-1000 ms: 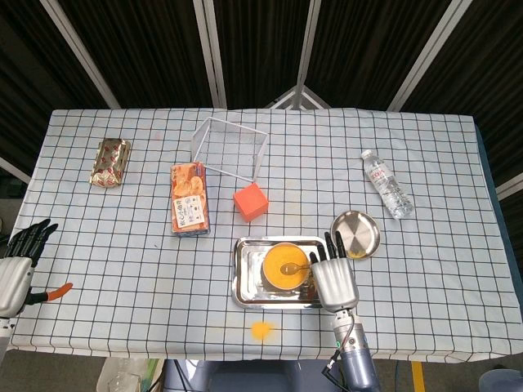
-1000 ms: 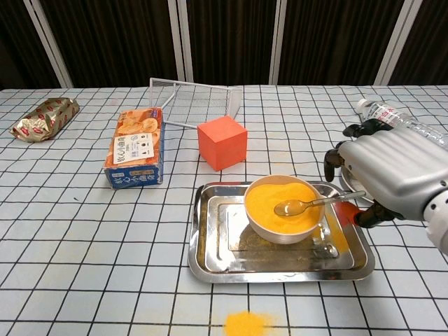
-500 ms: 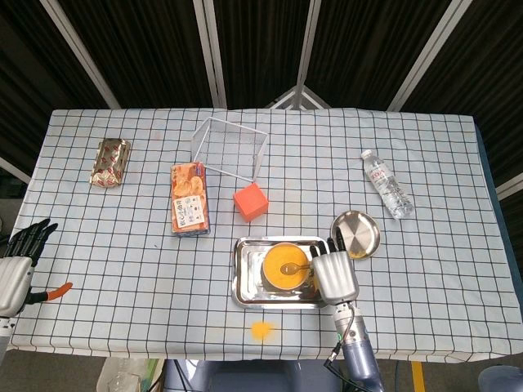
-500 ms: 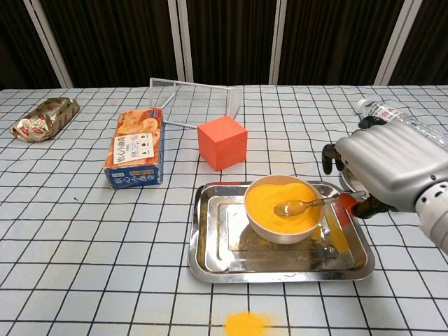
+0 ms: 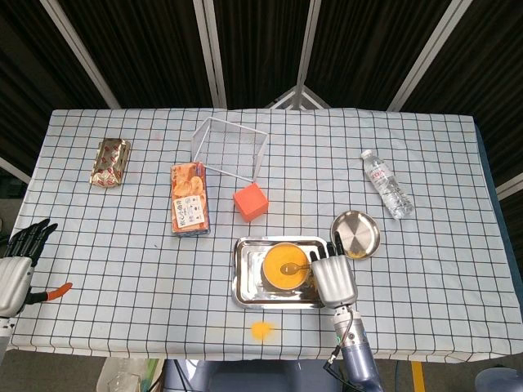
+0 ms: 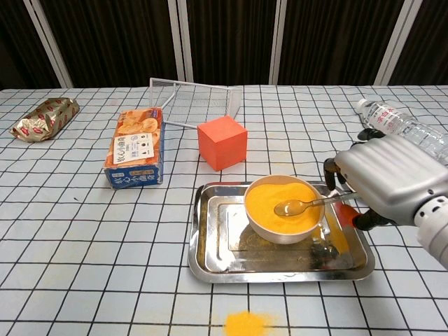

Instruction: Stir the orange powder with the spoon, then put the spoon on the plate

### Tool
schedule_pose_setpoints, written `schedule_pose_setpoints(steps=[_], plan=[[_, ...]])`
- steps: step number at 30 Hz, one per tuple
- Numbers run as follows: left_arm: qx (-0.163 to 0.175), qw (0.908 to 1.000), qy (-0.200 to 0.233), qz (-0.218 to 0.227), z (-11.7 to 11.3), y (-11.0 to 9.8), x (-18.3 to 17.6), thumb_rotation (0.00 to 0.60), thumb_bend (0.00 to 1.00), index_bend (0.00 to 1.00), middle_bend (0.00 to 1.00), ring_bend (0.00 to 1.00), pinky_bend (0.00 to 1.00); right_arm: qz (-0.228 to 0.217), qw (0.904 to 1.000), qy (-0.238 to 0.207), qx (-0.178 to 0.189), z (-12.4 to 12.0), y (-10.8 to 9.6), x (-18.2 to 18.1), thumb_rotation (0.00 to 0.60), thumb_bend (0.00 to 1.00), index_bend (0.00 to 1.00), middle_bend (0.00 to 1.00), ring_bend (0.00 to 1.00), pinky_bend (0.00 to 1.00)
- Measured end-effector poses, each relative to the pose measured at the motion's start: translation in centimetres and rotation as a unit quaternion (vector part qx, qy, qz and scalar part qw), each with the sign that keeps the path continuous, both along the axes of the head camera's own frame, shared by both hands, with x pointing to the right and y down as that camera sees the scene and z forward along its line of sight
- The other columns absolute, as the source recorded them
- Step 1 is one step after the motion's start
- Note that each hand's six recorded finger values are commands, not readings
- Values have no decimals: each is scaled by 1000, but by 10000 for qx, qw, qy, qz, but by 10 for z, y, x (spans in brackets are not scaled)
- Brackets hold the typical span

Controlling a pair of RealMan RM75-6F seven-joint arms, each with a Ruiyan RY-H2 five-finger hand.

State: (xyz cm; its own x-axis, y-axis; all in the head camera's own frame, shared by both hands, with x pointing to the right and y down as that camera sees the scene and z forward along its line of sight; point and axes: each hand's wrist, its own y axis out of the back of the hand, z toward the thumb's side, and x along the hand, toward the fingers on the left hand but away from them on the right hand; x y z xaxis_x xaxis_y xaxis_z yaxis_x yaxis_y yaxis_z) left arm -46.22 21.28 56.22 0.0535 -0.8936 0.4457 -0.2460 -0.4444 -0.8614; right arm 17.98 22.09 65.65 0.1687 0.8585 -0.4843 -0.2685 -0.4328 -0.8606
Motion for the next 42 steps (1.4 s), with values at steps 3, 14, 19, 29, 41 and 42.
schedule_pose_setpoints(steps=[3,14,19,29,41,42], plan=[[-4,10000,-2,-2,0,0,0,600,0,0,0,0,0,52,10000,-18,2,1,-2,1,600,451,468,426,307,136],[-12,10000,-11,-6,1,0,0,600,0,0,0,0,0,75,10000,-25,-20,5,0,3,600,452,468,427,315,143],[-19,10000,-19,-9,1,0,0,600,0,0,0,0,0,87,10000,-20,-25,6,0,4,600,451,468,429,315,143],[-28,10000,-34,-11,1,0,0,600,0,0,0,0,0,105,9999,-46,-43,6,1,3,600,452,487,457,327,148],[-51,10000,-46,-18,2,0,0,600,0,0,0,0,0,133,9999,-49,-44,6,-1,4,600,452,516,462,329,150],[-52,10000,-46,-18,2,0,0,600,0,0,0,0,0,137,9999,-51,-46,6,-1,4,600,452,521,464,329,150]])
